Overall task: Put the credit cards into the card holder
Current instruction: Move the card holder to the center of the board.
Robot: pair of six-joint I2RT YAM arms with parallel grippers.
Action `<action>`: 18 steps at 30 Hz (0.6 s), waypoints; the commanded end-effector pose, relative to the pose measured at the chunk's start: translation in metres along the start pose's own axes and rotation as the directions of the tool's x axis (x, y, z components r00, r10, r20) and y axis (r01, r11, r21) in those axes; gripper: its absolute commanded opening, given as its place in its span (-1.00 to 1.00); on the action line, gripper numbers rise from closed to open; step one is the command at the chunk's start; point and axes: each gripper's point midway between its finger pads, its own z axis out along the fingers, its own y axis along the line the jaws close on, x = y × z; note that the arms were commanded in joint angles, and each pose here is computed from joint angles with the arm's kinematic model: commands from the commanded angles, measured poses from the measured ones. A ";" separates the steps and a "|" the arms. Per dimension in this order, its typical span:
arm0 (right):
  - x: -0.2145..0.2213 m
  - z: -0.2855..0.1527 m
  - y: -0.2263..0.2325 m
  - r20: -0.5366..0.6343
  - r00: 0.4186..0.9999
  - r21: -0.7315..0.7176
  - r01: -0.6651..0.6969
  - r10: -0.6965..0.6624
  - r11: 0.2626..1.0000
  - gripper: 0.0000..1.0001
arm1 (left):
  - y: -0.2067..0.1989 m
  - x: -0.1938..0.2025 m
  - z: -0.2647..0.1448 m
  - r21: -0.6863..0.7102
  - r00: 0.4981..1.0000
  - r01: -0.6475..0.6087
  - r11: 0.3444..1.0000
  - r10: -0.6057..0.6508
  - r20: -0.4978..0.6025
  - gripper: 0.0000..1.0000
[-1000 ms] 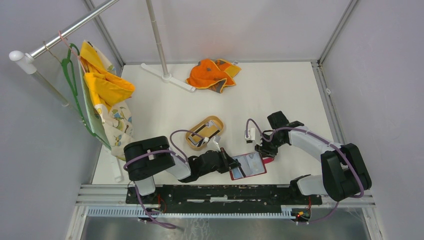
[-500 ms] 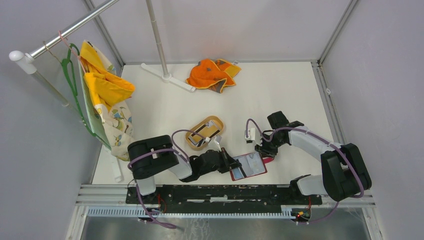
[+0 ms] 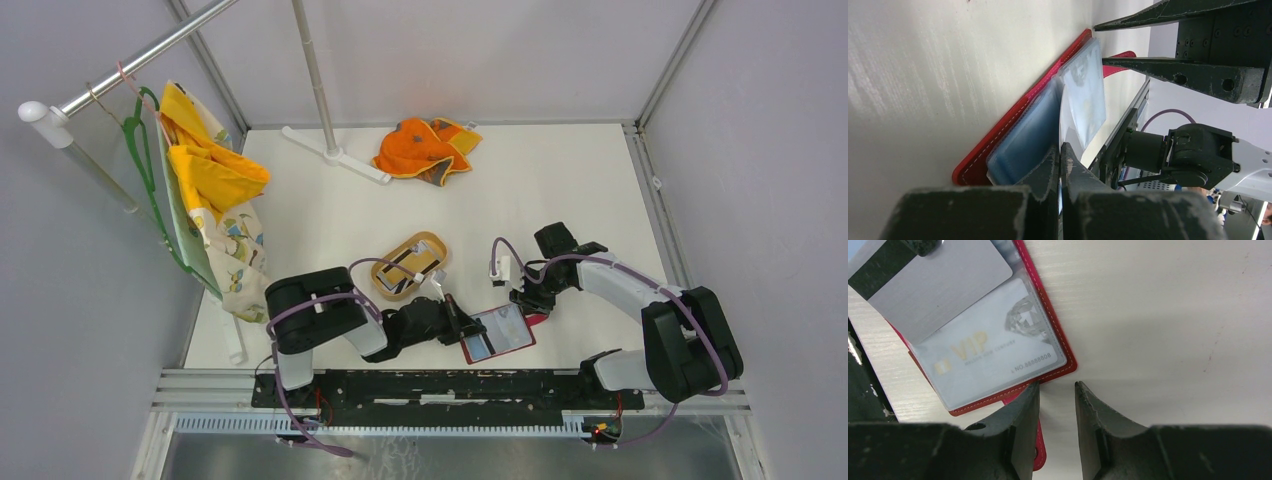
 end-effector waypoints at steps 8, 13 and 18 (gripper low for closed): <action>0.003 0.002 0.003 -0.017 1.000 -0.003 -0.004 0.004 1.000 -0.22 | 0.008 0.001 0.003 -0.009 0.998 0.057 0.998 -0.057 -0.012 -0.96; 0.002 0.001 0.002 -0.014 1.000 -0.002 0.000 0.000 1.000 -0.22 | 0.008 0.000 0.001 -0.020 0.997 0.071 0.997 -0.071 -0.009 -0.96; 0.001 0.001 0.003 -0.010 1.000 0.000 0.003 -0.003 1.000 -0.21 | 0.011 0.003 0.005 -0.059 0.997 0.072 0.996 -0.074 -0.027 -0.97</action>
